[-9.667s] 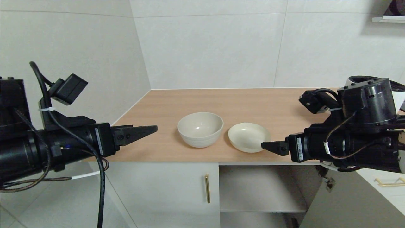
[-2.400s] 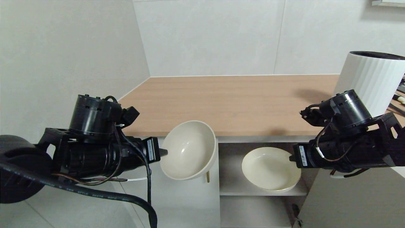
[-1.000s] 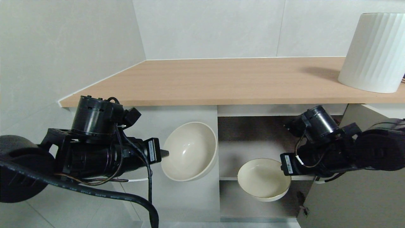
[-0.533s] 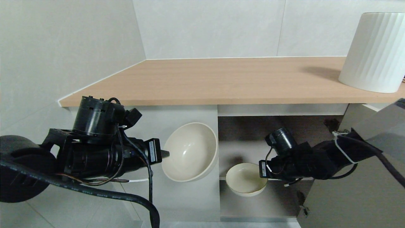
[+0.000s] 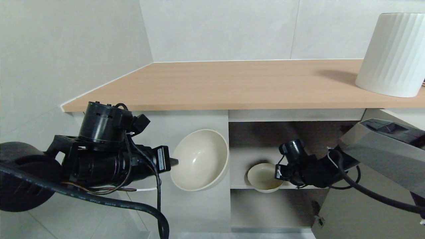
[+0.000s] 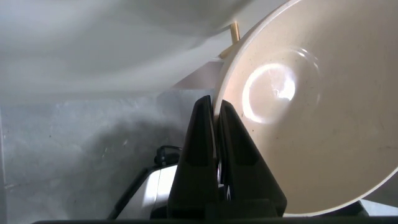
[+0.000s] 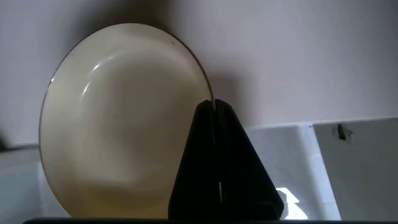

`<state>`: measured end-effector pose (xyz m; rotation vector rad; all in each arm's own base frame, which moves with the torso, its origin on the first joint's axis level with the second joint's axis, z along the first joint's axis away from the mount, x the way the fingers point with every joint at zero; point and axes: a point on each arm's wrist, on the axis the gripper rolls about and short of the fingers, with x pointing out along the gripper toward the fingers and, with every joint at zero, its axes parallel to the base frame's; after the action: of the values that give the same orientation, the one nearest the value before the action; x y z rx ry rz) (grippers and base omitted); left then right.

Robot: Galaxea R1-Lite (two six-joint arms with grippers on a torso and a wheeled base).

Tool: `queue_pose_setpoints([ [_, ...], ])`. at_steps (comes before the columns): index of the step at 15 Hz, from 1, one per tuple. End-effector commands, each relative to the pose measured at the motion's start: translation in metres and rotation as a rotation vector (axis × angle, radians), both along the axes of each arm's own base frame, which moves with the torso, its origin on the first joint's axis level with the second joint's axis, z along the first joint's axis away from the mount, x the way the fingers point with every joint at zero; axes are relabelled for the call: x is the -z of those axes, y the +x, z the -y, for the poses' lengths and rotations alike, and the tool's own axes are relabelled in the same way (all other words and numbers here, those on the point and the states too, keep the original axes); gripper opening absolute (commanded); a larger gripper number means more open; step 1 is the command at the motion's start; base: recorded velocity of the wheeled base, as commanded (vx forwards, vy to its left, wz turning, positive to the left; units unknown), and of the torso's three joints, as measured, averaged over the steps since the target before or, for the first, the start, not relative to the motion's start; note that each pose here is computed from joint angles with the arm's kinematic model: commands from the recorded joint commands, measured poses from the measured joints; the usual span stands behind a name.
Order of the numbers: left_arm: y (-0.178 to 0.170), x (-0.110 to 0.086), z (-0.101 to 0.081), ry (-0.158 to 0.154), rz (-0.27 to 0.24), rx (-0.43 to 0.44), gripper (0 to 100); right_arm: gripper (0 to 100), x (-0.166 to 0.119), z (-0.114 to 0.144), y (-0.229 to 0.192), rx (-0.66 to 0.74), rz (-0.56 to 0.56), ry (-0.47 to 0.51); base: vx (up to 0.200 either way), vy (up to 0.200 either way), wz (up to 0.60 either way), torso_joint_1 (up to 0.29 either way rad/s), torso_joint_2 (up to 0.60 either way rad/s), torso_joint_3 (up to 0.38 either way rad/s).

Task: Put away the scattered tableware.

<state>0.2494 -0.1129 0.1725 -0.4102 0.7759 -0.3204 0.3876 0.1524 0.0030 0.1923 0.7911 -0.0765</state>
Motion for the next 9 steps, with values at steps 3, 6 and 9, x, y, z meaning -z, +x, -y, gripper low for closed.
queue_pose_setpoints([
  [3, 0.001, 0.002, 0.001, 0.002, -0.007, 0.000, 0, 0, 0.015, 0.009, 0.013, 0.060, 0.000, -0.035, 0.000, 0.000, 0.00, 0.000, 0.00, 0.000],
  [6, 0.002, 0.003, 0.001, 0.004, -0.009, 0.000, 0, 0, 0.014, 0.012, 0.023, 0.104, 0.029, -0.022, 0.000, 0.000, 0.00, 0.000, 0.00, 0.000],
  [9, 0.003, 0.005, 0.001, 0.006, -0.015, 0.000, 0, 0, 0.016, 0.012, 0.027, 0.117, 0.039, -0.028, 0.000, 0.000, 0.00, 0.000, 0.00, 0.000],
])
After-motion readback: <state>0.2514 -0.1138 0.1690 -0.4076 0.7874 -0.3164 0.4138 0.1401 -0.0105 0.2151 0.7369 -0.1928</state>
